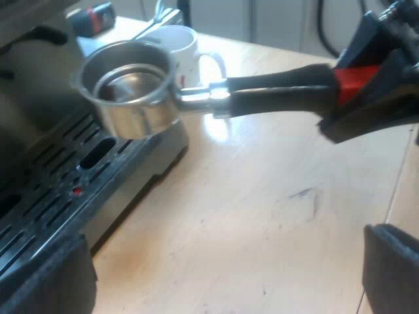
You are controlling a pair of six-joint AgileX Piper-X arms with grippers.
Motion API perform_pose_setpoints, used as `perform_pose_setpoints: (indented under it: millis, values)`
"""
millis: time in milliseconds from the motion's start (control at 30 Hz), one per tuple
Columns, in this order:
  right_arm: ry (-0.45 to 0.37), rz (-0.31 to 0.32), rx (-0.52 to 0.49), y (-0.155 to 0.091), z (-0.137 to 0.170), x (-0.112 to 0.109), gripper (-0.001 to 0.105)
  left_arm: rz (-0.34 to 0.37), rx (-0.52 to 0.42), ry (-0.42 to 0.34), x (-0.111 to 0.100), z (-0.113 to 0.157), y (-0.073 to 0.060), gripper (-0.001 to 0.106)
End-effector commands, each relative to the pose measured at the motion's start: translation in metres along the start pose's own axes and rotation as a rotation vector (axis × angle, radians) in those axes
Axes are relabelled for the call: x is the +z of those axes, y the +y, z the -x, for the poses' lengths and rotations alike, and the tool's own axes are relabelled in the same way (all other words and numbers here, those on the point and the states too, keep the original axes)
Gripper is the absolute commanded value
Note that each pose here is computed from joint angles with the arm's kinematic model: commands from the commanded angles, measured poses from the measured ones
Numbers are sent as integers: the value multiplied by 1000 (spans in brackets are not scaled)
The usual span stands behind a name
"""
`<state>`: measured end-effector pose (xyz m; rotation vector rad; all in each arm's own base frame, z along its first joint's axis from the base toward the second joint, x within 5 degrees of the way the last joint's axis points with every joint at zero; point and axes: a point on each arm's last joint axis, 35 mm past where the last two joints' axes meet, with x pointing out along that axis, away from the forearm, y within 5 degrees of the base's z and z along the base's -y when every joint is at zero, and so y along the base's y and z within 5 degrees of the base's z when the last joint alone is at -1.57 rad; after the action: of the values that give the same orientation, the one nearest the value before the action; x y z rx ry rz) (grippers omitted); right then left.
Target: Grind coffee beans and then tamp
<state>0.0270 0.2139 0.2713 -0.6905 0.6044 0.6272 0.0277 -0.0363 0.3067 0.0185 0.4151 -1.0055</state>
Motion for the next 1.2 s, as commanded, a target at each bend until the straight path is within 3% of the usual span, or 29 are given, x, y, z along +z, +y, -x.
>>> perform_pose_setpoints:
  millis: [33, 200, 533, 700, 1200]
  values:
    - [-19, 54, 29, -2, 0, -2, 0, 6, 8, -6, 3, 1, 0, 84]
    - [-5, 109, 101, 7, -13, -18, 0, 35, 11, 59, 4, -11, 6, 84]
    - [11, 65, 221, 4, -57, -45, 0, 65, -23, 180, 12, -50, 22, 84]
    - [35, 4, 211, -6, -76, -61, 0, 71, -23, 202, 13, -65, 29, 84]
    - [28, 2, 229, -7, -97, -94, 0, 109, -80, 340, 1, -105, 39, 84]
